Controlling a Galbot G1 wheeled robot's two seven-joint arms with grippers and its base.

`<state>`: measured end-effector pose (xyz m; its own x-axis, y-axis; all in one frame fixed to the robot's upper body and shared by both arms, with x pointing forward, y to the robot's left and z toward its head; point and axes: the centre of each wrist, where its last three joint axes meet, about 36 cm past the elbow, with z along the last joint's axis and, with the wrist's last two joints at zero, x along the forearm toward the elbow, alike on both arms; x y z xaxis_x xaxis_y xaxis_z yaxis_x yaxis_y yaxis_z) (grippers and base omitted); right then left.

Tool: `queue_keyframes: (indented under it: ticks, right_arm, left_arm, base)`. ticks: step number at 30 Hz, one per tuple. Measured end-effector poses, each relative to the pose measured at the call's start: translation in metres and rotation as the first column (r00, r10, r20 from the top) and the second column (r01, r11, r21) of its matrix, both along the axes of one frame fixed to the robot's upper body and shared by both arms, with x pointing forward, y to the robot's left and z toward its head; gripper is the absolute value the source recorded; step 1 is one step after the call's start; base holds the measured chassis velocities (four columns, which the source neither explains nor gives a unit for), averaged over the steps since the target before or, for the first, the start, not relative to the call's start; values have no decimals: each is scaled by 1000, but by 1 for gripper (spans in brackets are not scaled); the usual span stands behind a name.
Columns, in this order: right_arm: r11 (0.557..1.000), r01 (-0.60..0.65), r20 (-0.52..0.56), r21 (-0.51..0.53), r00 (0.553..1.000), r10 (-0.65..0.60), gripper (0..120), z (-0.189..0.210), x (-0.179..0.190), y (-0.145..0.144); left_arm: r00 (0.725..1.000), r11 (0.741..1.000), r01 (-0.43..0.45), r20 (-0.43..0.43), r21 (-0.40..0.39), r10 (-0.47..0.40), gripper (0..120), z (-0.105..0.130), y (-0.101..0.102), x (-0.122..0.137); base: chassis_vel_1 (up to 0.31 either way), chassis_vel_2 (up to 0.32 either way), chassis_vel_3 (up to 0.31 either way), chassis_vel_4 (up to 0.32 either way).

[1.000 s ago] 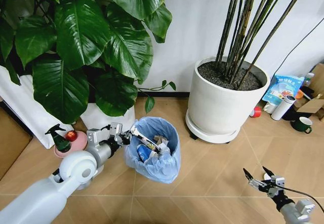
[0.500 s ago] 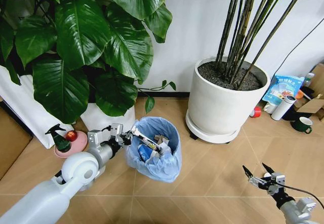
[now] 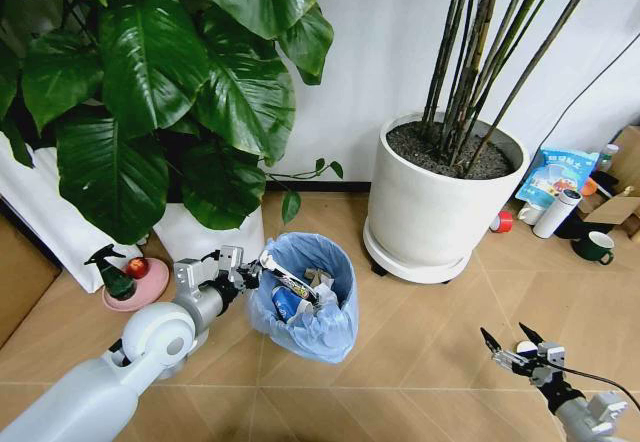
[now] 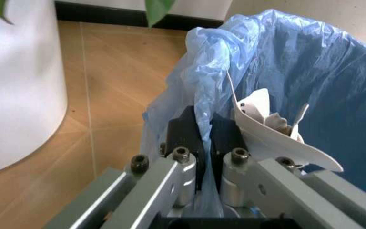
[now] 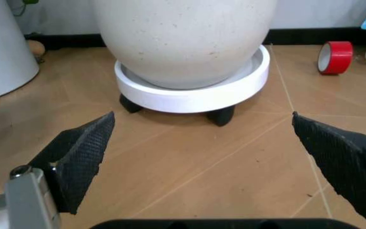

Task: Pick up the trash bin and place the garbage on the floor into it.

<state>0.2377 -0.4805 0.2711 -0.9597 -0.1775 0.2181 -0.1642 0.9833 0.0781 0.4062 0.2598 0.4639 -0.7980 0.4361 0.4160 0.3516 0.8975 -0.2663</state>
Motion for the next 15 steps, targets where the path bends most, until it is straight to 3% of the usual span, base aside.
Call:
queue_keyframes:
  ticks: [15]
  right_arm:
    - [1000,-1,-2,1,1000,1,100,0,0,0]
  left_arm:
    - [1000,1000,2,-1,0,-2,0,0,-1,0]
  base:
    - [-35,-38,37,39]
